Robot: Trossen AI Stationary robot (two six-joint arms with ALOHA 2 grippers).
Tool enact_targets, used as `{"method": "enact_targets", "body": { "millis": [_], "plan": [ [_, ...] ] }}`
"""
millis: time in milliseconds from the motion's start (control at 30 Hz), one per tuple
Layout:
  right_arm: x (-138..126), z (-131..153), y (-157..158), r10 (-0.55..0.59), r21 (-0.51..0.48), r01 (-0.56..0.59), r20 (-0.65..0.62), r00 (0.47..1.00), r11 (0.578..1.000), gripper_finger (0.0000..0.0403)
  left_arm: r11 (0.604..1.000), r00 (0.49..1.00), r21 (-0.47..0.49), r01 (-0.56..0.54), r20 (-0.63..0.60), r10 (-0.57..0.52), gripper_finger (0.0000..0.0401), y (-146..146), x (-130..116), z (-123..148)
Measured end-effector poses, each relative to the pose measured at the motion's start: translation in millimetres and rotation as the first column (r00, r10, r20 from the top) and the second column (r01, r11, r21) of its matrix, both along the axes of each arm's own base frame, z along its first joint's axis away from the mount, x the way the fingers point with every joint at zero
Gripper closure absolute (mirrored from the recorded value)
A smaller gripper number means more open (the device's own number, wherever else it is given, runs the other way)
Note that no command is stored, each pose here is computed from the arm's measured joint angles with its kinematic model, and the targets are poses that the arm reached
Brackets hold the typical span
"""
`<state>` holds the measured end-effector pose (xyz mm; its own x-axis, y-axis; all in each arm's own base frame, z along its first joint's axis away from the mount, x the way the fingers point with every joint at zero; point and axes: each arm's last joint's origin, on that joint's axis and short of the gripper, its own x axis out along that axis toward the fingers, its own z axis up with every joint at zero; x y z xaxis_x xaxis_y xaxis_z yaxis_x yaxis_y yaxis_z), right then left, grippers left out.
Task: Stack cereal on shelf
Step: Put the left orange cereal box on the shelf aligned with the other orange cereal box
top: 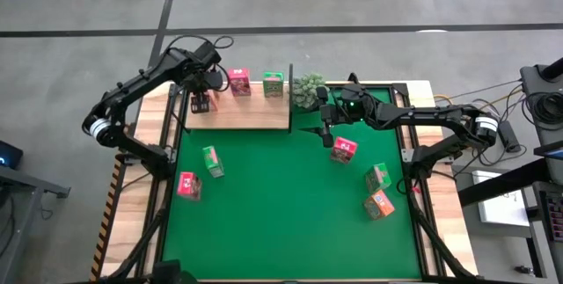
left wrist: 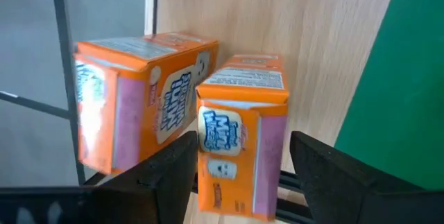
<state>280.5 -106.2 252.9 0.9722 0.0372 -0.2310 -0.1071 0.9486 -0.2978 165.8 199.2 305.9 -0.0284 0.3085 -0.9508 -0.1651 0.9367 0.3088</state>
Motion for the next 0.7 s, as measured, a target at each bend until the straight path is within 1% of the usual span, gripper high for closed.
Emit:
{"method": "enact_targets", "body": {
  "millis": [133, 200, 300, 367, 433, 500, 567, 700],
  "plan": [
    [0, 0, 0, 0.0, 0.0, 0.0, -0.001, 1.0, 1.0, 0.0168, 0.999, 0.999, 0.016, -0.038, 0.032, 0.038, 0.0187, -2, 2, 14],
    [0, 0, 0, 0.0, 0.0, 0.0, 0.0, 1.0, 1.0, 0.0168, 0.998, 0.997, 0.007, -0.062, 0.043, 0.062, 0.0191, -5, 2, 20],
    [0, 0, 0, 0.0, 0.0, 0.0, 0.0, 1.0, 1.0, 0.0168, 0.993, 0.991, 0.004, -0.12, 0.062, 0.12, 0.0201, -7, 1, 27],
    [0, 0, 0, 0.0, 0.0, 0.0, 0.0, 1.0, 1.0, 0.0168, 0.989, 0.988, -0.01, -0.147, 0.054, 0.147, 0.0214, -10, -1, 28],
    [0, 0, 0, 0.0, 0.0, 0.0, -0.001, 1.0, 1.0, 0.0168, 0.986, 0.986, -0.005, -0.164, 0.036, 0.164, 0.0235, -11, -3, 27],
    [0, 0, 0, 0.0, 0.001, 0.0, -0.001, 1.0, 1.0, 0.0168, 0.983, 0.983, 0.014, -0.181, 0.002, 0.181, 0.0265, -11, -6, 26],
    [0, 0, 0, 0.0, 0.001, 0.0, -0.004, 1.0, 1.0, 0.0168, 0.981, 0.982, 0.039, -0.188, -0.017, 0.188, 0.0301, -10, -7, 25],
    [0, 0, 0, 0.0, 0.001, 0.0, -0.004, 1.0, 1.0, 0.0168, 0.981, 0.981, 0.037, -0.188, -0.032, 0.19, 0.0381, -8, -10, 23]
  ]
}}
